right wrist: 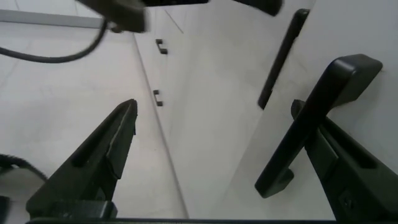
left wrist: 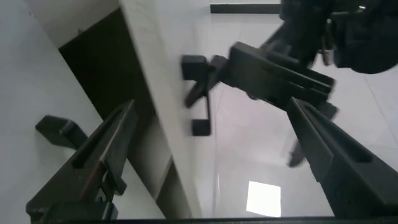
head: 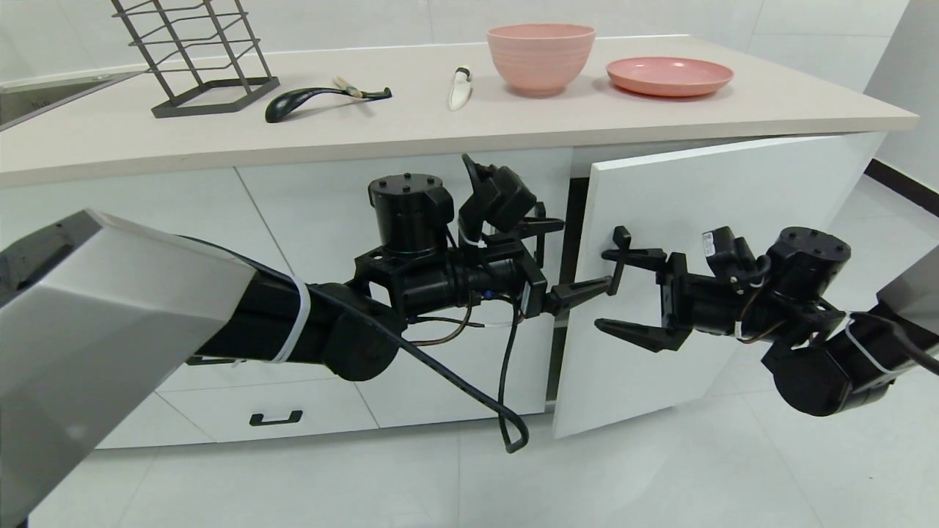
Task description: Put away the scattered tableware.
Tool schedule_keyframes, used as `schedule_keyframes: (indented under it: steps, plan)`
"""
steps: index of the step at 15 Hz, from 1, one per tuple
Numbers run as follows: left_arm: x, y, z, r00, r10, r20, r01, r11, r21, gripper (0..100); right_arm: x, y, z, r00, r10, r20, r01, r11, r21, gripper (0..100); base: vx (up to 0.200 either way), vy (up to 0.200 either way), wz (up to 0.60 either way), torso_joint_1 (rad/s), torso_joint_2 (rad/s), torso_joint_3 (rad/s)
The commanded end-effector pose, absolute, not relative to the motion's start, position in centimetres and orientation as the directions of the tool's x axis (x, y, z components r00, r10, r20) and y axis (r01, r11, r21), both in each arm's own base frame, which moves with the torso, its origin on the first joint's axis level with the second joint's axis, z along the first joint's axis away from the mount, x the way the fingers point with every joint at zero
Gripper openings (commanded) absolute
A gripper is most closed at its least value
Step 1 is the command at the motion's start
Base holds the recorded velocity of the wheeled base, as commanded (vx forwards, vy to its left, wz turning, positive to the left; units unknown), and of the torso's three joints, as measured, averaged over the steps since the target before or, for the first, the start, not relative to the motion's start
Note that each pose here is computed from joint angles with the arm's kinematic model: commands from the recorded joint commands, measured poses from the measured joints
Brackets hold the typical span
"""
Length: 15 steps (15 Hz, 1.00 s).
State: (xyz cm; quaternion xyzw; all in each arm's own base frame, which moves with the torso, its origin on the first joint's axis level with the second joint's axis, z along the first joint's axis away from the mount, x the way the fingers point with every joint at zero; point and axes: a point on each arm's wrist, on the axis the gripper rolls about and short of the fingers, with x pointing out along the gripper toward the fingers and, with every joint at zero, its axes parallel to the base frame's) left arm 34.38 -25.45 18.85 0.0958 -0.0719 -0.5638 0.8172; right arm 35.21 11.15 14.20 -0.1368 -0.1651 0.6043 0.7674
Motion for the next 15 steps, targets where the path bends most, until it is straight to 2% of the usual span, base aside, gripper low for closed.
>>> schedule_keyframes:
  steps: [1,5,8,11,15]
  plan:
    - [34.1,-26.0,19.1,0.342,-0.939,0.019,0.910,0.337,0.242,100,32.2,10.4,15.2,0.199,0.977,0.076,-0.891,0.213,-0.401,100,0.000,0.000,0.00,0.000,0.00,0.000]
    - [33.1,-27.5,19.5,0.335,-0.941,0.040,0.917,0.335,0.217,100,29.7,9.7,14.9,0.193,0.980,0.053,-0.907,0.199,-0.371,100,0.000,0.000,0.00,0.000,0.00,0.000]
    - [32.1,-30.1,19.4,0.302,-0.951,0.063,0.930,0.308,0.201,100,28.6,9.4,13.7,0.206,0.978,0.027,-0.919,0.203,-0.337,100,0.000,0.000,0.00,0.000,0.00,0.000]
    - [31.2,-31.9,19.4,0.280,-0.957,0.080,0.941,0.290,0.173,100,28.7,9.4,13.7,0.236,0.971,0.027,-0.912,0.231,-0.339,100,0.000,0.000,0.00,0.000,0.00,0.000]
    - [30.8,-34.8,19.4,0.277,-0.946,0.169,0.948,0.298,0.115,100,28.3,8.9,12.7,0.333,0.943,0.003,-0.892,0.316,-0.323,100,0.000,0.000,0.00,0.000,0.00,0.000]
